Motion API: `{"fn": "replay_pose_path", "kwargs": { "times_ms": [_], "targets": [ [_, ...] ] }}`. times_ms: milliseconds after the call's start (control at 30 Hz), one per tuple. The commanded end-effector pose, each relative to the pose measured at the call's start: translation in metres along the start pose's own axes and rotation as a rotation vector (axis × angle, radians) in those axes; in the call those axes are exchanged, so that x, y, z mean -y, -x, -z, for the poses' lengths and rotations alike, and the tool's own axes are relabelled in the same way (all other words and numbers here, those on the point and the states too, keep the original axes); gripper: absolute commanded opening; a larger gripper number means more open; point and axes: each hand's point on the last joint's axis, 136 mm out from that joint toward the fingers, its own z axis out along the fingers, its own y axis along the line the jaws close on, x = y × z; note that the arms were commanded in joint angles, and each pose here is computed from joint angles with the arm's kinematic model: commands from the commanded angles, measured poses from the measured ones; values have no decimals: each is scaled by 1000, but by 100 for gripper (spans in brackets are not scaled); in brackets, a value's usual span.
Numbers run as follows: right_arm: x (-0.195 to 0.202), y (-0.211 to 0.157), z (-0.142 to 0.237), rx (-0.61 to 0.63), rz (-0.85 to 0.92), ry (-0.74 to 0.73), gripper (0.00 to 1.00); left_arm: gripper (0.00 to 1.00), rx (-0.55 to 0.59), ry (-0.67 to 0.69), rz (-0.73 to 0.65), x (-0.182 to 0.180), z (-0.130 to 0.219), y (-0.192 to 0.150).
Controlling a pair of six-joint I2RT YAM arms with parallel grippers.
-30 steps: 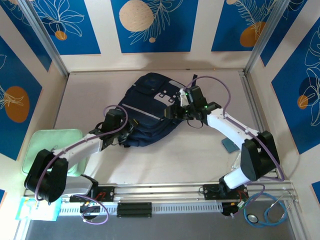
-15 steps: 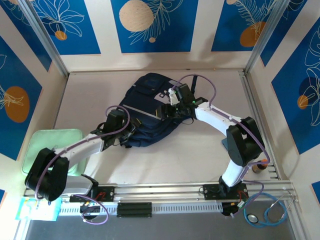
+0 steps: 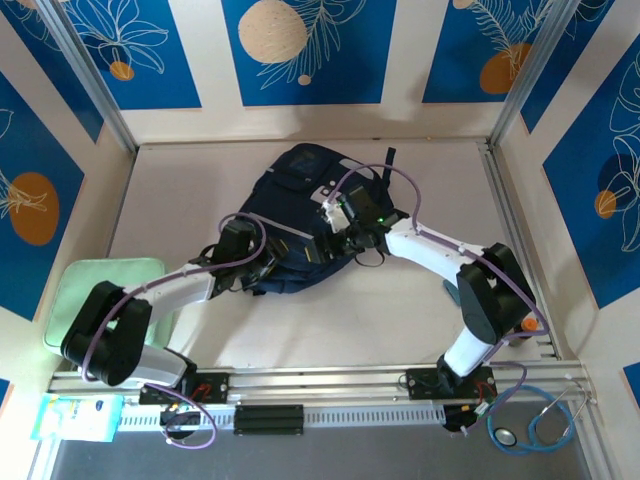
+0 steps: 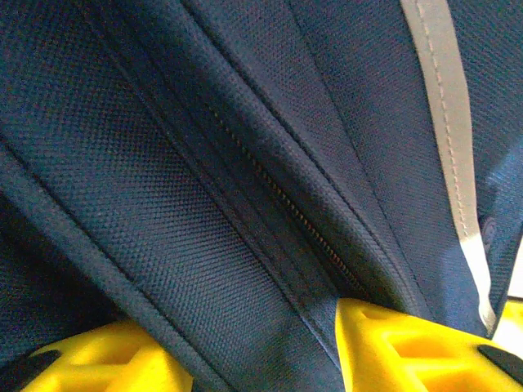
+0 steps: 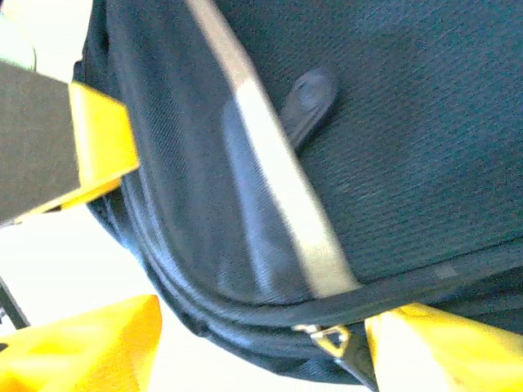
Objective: Pack the student bag
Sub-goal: Unzip the student bag at the center of the table.
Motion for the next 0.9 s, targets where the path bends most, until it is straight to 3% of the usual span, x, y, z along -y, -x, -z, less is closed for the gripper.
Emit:
{"fn": "replay_pose_path", "kwargs": {
  "times_ms": [0,233,433,633,867],
  "targets": [
    [-4,-21,0,-63,39,-12,64,49,-12,-91,-54,30,-1,0],
    [6,-15,3,-45,103,-123,57,51,-13,-89,-62,30,0,-1],
    [18,-15,3,-26,114,-230,37,53,-11,-86,-65,29,1,-1],
    [10,-22,2,-22,157,-248,6,57,-10,-108,-81,34,1,-1],
    [-37,-23,-7,-19,212,-106,3,64,-6,-128,-107,42,1,-2]
  ]
}}
